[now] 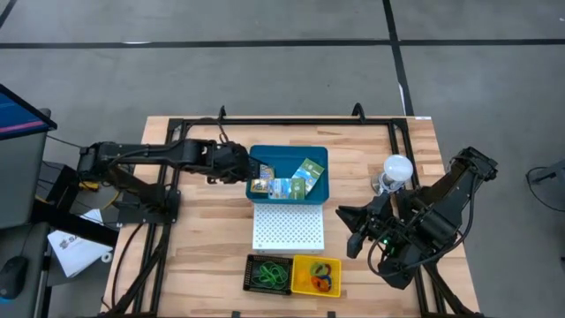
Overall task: Pick & Place Office Desk Supplies
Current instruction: Put the yellow bin on the shelf
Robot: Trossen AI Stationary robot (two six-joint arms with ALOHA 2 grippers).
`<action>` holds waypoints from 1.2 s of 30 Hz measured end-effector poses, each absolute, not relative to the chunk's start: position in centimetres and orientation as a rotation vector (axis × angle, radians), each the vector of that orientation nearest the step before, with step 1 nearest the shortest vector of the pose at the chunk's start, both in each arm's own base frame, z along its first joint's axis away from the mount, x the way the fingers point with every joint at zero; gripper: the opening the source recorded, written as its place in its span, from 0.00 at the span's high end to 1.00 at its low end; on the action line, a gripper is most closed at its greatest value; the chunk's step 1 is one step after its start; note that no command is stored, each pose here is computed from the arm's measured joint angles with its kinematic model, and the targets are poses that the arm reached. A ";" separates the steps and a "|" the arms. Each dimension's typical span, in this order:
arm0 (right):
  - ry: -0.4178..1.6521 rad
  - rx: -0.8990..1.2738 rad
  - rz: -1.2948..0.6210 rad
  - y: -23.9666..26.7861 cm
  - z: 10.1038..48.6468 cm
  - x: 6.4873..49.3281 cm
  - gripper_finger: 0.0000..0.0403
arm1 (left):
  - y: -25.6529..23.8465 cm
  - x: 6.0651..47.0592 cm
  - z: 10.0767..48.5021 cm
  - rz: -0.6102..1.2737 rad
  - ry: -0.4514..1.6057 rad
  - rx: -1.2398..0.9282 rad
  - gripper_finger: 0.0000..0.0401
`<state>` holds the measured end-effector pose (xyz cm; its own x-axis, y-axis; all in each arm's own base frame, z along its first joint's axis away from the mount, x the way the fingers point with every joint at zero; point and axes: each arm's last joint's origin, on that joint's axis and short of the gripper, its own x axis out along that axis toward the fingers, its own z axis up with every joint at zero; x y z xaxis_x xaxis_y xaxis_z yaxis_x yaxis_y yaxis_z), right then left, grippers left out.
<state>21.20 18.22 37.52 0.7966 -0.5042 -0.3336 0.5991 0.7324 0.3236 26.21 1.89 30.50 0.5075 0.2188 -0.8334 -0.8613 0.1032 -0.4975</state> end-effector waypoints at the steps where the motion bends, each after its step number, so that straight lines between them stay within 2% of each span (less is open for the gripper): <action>1: 0.230 0.434 -0.613 18.2 37.5 21.2 0.86 | 1.9 26.1 30.7 0.890 0.648 -1.209 0.73; 13: 0.227 0.441 -0.611 18.3 37.5 21.2 0.86 | 1.9 22.2 34.4 0.833 0.491 -1.220 0.73; 20: 0.229 0.449 -0.599 18.5 37.6 21.0 0.86 | 1.0 19.0 37.3 0.630 0.409 -1.182 0.73; 24: 0.235 0.487 -0.584 18.9 37.5 20.6 0.86 | -0.1 17.0 38.3 0.475 0.449 -1.121 0.73; 30: 0.309 0.691 -0.583 19.3 36.2 20.3 0.86 | -2.0 15.2 38.9 0.272 0.535 -0.997 0.73; 36: 0.505 1.002 -0.625 21.1 32.2 20.3 0.86 | -3.1 14.5 38.9 0.218 0.556 -0.898 0.73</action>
<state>20.32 21.12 32.17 0.7193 -0.2469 -0.6493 0.6868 0.3937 0.6111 14.51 -3.12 38.93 0.8383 -0.0480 -0.5431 -0.4046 0.6130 -0.6786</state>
